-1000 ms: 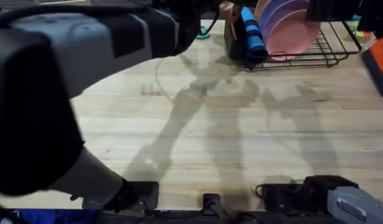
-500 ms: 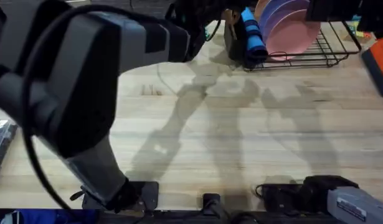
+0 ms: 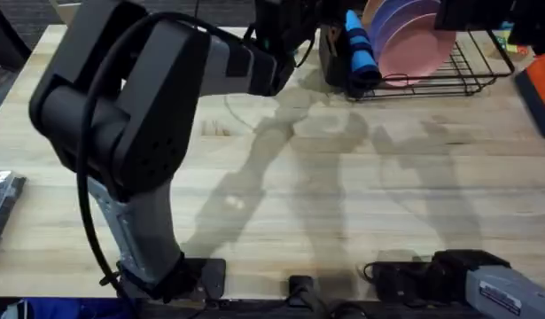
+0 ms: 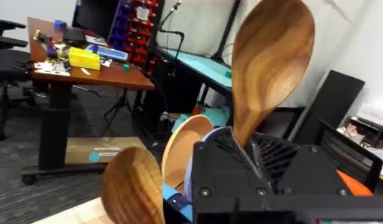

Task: Pick up the spoon on the table one by one and put them onto the rack

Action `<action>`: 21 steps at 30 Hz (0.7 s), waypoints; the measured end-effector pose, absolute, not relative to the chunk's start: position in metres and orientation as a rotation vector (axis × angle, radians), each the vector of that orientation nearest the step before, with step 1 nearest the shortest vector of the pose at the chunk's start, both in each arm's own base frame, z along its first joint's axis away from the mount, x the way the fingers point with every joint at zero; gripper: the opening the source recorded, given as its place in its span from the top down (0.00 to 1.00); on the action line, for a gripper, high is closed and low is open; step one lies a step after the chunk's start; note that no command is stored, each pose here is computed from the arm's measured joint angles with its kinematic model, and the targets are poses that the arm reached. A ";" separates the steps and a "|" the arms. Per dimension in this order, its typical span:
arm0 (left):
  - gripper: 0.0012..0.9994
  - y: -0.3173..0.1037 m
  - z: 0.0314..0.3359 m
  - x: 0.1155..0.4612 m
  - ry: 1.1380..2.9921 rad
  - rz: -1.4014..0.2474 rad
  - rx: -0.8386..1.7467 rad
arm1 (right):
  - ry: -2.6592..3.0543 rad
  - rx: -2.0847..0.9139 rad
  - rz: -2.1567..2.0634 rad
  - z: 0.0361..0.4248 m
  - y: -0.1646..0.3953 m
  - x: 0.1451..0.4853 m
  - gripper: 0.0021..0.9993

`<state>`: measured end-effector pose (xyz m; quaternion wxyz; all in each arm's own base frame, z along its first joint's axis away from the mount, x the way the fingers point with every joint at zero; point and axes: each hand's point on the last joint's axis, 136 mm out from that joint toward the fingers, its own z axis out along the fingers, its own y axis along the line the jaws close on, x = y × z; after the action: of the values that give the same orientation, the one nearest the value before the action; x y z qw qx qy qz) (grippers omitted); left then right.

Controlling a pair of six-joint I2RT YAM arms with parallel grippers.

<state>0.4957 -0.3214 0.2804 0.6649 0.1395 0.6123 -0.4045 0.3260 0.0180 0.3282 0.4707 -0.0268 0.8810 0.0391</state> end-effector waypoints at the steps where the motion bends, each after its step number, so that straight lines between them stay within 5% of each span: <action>1: 0.96 -0.321 0.280 0.496 1.383 -0.912 0.311 | 2.158 -0.065 0.096 0.328 0.018 0.326 0.00; 8: 0.96 -0.320 0.272 0.501 1.404 -0.933 0.264 | 2.158 -0.066 0.096 0.328 0.018 0.326 0.01; 21: 0.96 -0.324 0.191 0.509 1.695 -0.924 0.226 | 2.158 -0.066 0.096 0.328 0.018 0.326 0.01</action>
<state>0.5094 -0.3242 0.1913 0.5637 0.0958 0.7204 -0.3925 0.3260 0.0180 0.3282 0.4707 -0.0268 0.8810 0.0391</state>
